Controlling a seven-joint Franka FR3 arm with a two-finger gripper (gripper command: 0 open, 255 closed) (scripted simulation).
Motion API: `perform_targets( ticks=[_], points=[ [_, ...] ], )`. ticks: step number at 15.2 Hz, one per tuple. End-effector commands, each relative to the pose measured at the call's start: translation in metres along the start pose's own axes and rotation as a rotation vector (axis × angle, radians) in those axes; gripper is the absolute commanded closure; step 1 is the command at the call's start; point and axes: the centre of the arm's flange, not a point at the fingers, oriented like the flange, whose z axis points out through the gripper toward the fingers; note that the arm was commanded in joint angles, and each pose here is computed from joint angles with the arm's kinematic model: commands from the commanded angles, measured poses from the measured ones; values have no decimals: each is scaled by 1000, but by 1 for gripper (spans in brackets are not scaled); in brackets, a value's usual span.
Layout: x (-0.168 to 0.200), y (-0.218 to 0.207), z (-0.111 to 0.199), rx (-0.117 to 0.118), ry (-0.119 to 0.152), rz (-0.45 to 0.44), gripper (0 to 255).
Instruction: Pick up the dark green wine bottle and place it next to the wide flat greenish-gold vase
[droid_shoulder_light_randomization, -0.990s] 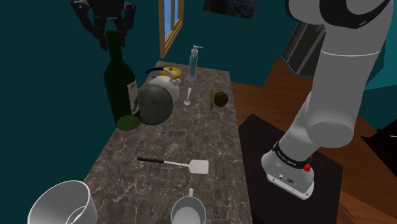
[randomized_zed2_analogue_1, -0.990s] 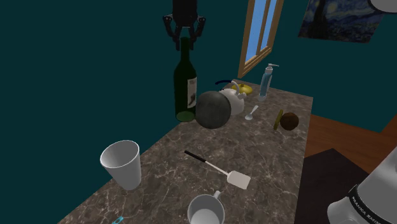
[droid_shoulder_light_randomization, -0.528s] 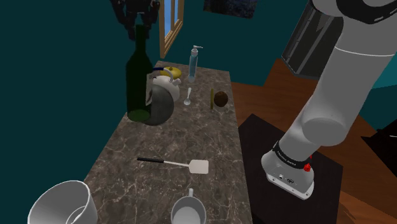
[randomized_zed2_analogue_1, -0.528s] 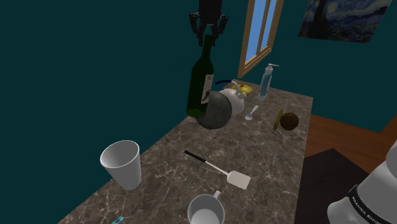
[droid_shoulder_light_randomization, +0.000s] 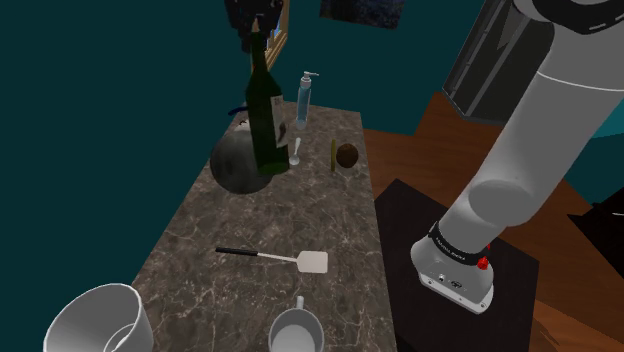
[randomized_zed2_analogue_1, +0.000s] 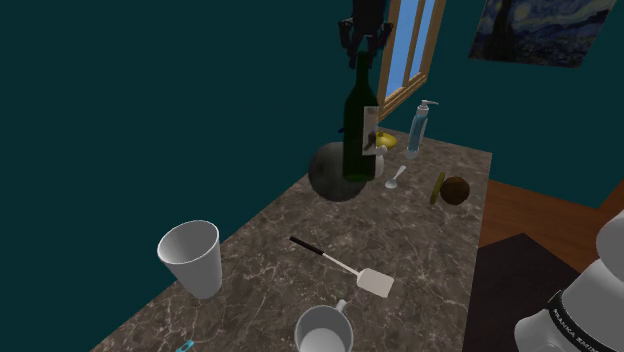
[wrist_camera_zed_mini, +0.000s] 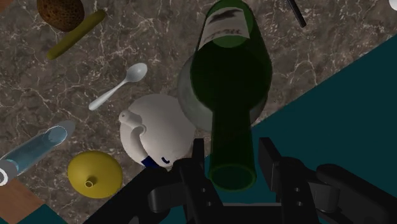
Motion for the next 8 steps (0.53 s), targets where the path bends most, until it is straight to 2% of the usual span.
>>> perform_targets(
  ticks=[1, 8],
  points=[
    [2, 26, 1, 0, 0, -1, 255],
    [14, 117, -4, 0, 0, -1, 255]
  ],
)
